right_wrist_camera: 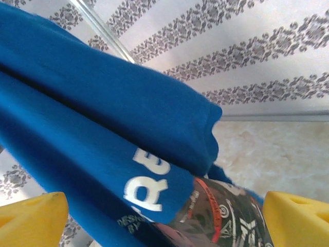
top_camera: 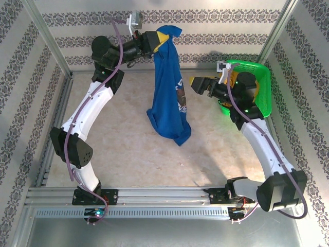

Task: Fold the inside-out t-shirt

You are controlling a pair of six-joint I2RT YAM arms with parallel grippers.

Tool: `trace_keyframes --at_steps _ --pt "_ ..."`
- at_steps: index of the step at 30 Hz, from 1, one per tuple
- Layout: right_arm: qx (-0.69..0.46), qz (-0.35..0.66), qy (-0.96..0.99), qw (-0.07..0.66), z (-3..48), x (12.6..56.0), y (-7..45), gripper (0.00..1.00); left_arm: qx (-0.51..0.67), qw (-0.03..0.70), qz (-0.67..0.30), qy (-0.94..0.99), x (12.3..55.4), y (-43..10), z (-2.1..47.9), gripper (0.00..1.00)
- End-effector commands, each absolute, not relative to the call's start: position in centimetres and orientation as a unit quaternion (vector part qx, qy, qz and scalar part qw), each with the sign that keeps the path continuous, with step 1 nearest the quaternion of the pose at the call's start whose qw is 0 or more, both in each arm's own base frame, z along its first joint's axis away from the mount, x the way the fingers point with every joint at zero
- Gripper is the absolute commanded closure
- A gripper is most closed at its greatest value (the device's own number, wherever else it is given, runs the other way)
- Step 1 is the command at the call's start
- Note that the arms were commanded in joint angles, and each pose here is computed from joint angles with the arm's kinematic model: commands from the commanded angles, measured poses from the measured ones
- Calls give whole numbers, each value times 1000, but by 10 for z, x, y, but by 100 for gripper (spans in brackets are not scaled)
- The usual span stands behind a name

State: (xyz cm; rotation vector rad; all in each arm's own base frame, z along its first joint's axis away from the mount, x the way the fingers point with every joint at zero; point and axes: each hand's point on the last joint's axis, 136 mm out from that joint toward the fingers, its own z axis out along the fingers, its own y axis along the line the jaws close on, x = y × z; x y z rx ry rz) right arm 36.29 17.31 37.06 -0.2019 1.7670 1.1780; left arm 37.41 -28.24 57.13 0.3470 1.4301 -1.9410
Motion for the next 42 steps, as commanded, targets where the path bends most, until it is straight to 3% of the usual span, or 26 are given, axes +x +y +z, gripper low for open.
trace_keyframes --at_steps 1,7,16,18,19,20,21,24,27,29,34,36,38,42 --pt "-119 512 700 484 387 363 183 3 198 375 -766 483 326 -266 624 100" --pt "-172 542 690 448 388 360 224 2 195 385 -774 464 315 -259 641 100" --pt "-205 550 670 454 408 378 257 3 210 380 -783 446 292 -252 654 100" --pt "-221 564 660 445 419 379 267 24 205 377 -782 452 296 -251 646 100" --pt "-227 573 655 437 424 381 271 50 193 379 -778 462 305 -249 637 100" --pt "-222 574 659 433 427 388 271 84 169 386 -770 479 321 -244 625 100" --pt "-205 566 670 434 428 399 265 100 134 396 -757 502 343 -235 607 100" --pt "-100 529 693 478 439 448 219 100 -1 436 -688 580 429 -186 539 100" --pt "-58 515 668 534 486 466 186 100 -92 493 -631 592 495 -129 515 100" --pt "-78 512 640 568 530 455 182 100 -101 522 -640 555 509 -116 543 100" --pt "-152 487 579 636 611 389 193 100 -11 569 -668 480 476 -121 642 100" --pt "-166 467 586 642 607 373 199 100 2 567 -666 485 467 -125 644 100" --pt "-163 446 616 629 576 373 206 100 -15 555 -654 514 471 -127 615 100" --pt "-133 430 715 535 467 375 225 100 -135 498 -576 634 483 -114 471 100"
